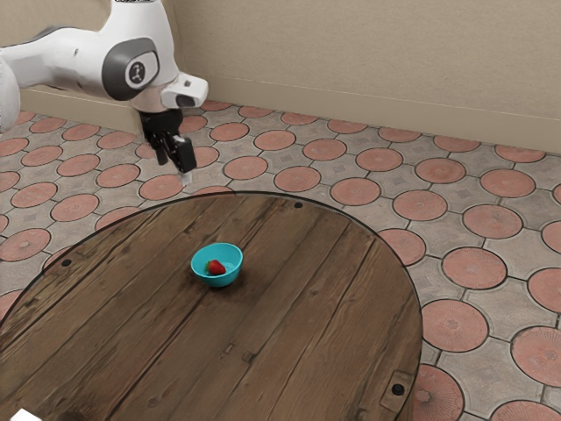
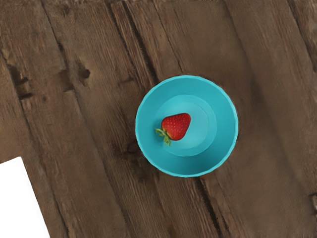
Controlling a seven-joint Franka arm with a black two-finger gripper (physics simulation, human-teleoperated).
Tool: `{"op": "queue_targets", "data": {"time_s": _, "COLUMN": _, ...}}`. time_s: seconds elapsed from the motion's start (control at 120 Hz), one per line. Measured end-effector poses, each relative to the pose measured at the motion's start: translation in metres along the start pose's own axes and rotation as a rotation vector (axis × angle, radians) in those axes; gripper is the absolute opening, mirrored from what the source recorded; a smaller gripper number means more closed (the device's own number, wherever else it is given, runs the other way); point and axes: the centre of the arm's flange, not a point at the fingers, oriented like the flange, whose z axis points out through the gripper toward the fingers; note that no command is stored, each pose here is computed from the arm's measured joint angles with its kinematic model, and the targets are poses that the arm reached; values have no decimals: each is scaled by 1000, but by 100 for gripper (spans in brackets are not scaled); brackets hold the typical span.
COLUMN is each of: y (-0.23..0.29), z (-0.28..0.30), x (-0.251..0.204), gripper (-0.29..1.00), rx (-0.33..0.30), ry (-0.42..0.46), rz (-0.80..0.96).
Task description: Take strawberry from the bowl
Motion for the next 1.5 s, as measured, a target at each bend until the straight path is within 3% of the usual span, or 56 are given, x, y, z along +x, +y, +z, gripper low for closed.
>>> {"op": "queue_targets", "data": {"time_s": 0.292, "y": 17, "z": 101, "x": -3, "gripper": 70, "rx": -5, "ry": -57, "rz": 409}}
{"op": "queue_targets", "data": {"time_s": 0.475, "y": 20, "z": 133, "x": 8, "gripper": 51, "rx": 7, "ry": -42, "rz": 611}}
{"op": "queue_targets", "data": {"time_s": 0.658, "y": 27, "z": 165, "x": 19, "gripper": 41, "rx": -12, "ry": -45, "rz": 787}}
{"op": "queue_targets", "data": {"time_s": 1.05, "y": 16, "z": 227, "x": 41, "gripper": 35, "rx": -34, "ry": -43, "rz": 989}}
{"op": "queue_targets", "data": {"time_s": 1.5, "y": 16, "z": 261, "x": 43, "gripper": 28, "rx": -51, "ry": -43, "rz": 1103}}
